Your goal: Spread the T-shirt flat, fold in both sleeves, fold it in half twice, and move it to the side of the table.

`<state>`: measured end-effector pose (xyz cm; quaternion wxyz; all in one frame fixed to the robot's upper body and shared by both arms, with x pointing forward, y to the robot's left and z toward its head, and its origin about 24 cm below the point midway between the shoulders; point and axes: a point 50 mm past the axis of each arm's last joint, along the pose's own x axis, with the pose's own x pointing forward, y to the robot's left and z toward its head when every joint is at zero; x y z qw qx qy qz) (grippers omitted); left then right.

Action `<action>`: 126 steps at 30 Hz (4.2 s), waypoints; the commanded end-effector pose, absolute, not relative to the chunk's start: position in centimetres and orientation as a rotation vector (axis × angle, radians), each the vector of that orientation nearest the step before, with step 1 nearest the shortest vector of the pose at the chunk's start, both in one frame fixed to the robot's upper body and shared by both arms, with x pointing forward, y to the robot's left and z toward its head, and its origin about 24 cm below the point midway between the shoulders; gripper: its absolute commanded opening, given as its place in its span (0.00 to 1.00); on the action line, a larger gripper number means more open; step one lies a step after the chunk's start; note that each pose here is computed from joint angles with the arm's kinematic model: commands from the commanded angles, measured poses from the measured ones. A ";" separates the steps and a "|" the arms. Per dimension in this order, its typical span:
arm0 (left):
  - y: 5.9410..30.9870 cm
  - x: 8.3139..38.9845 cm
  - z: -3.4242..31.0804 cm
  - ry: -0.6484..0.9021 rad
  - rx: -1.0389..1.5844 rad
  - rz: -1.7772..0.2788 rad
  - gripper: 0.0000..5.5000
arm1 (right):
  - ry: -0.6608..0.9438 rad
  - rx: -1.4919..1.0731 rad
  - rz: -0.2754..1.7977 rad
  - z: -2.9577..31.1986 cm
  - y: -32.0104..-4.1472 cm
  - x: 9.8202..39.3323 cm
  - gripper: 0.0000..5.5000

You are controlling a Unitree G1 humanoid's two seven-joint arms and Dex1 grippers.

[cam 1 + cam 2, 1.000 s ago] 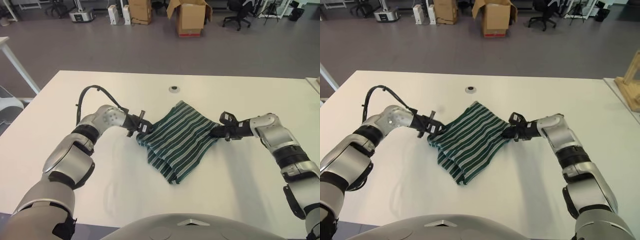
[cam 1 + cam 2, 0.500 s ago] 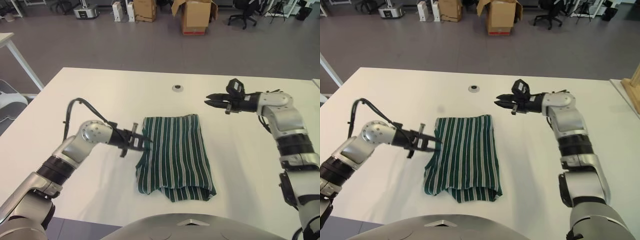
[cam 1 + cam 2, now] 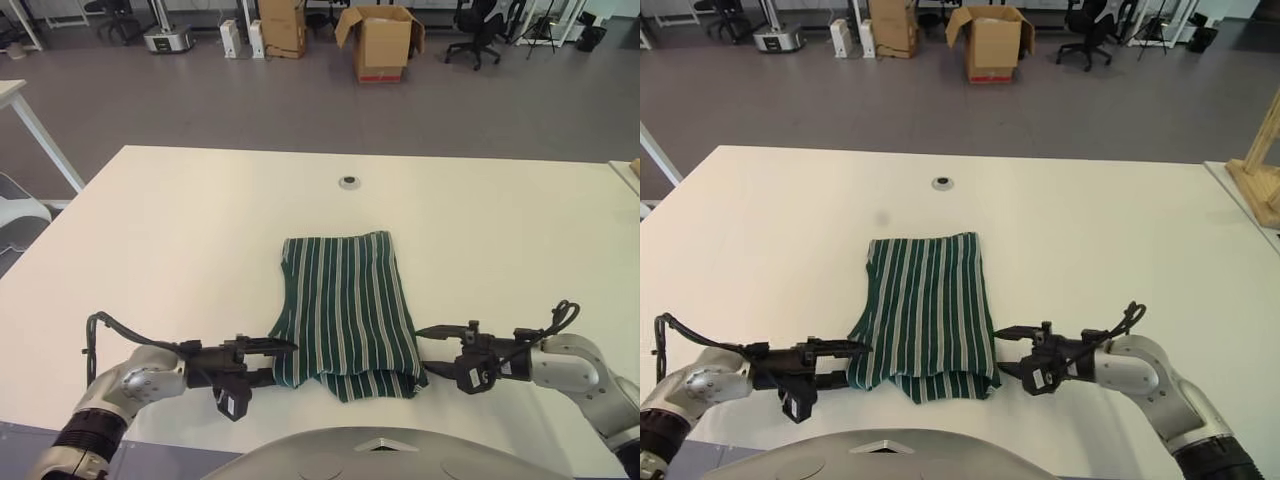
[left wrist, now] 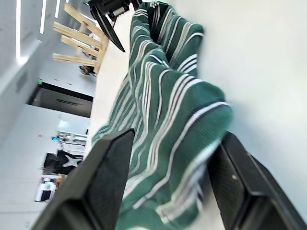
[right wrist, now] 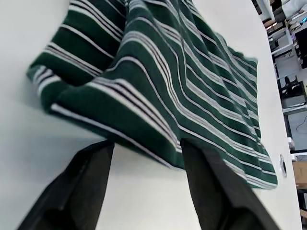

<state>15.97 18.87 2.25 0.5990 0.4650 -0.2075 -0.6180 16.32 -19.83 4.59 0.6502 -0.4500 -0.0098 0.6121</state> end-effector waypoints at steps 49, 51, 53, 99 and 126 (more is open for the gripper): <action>18.1 31.7 3.0 0.552 -0.308 -1.047 0.23 | 0.714 0.447 0.756 5.9 -20.2 33.0 0.23; 17.9 33.2 5.9 0.367 -0.276 -1.015 0.23 | 0.615 0.505 0.725 7.5 -20.6 33.6 0.23; 16.2 34.2 9.8 0.168 -0.216 -1.060 0.23 | 0.525 0.542 0.678 8.8 -21.4 33.8 0.23; 11.3 32.3 4.5 0.014 -0.519 -0.386 0.23 | -0.005 0.211 0.025 7.4 -20.7 30.1 0.23; 11.9 31.8 3.4 0.071 -0.604 -0.320 0.23 | 0.086 0.081 -0.153 2.3 -21.6 27.3 0.23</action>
